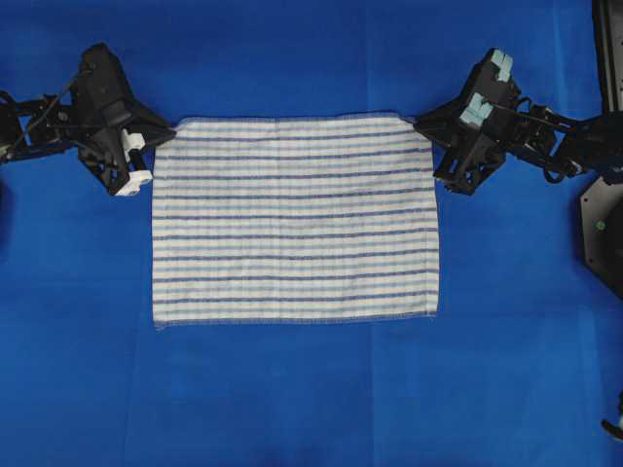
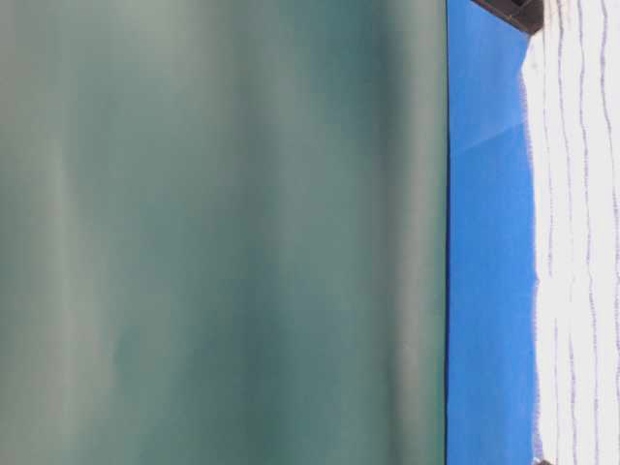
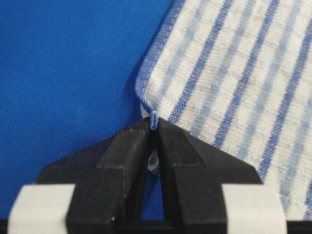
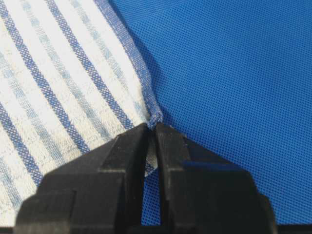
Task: Fold the blue towel.
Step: 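Pull both top corners down toward the bottom edge and release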
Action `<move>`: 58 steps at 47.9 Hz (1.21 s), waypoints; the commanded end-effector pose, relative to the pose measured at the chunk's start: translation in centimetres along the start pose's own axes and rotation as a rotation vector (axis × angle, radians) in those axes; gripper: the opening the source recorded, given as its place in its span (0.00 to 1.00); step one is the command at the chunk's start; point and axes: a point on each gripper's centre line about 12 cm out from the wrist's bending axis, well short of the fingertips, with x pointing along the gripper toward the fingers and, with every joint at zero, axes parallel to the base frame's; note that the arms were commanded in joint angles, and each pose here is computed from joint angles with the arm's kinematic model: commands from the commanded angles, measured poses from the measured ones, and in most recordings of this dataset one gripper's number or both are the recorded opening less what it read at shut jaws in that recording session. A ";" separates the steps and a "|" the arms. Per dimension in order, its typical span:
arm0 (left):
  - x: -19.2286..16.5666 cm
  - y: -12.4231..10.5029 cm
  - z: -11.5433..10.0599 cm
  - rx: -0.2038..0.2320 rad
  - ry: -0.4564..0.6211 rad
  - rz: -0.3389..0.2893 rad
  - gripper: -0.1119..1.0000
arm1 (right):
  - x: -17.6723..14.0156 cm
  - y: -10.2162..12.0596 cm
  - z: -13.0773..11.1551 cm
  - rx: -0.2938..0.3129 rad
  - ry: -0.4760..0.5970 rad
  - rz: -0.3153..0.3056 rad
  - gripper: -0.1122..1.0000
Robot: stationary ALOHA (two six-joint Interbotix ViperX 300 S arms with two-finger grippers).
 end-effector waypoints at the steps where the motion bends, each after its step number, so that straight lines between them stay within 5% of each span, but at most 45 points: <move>1: -0.4 -0.5 1.4 0.018 -0.047 -0.014 0.14 | -0.2 0.2 1.0 0.004 -0.036 0.009 0.10; 22: -5.5 -2.1 5.6 0.058 -0.144 -0.070 0.14 | -4.1 2.0 3.9 -0.002 -0.121 0.091 0.09; 43: -7.8 -7.1 5.7 0.149 -0.182 -0.238 0.14 | -8.9 6.1 3.9 -0.025 -0.152 0.278 0.09; 58: -8.5 -9.7 4.9 0.154 -0.171 -0.331 0.14 | -10.0 8.9 2.4 -0.010 -0.106 0.376 0.09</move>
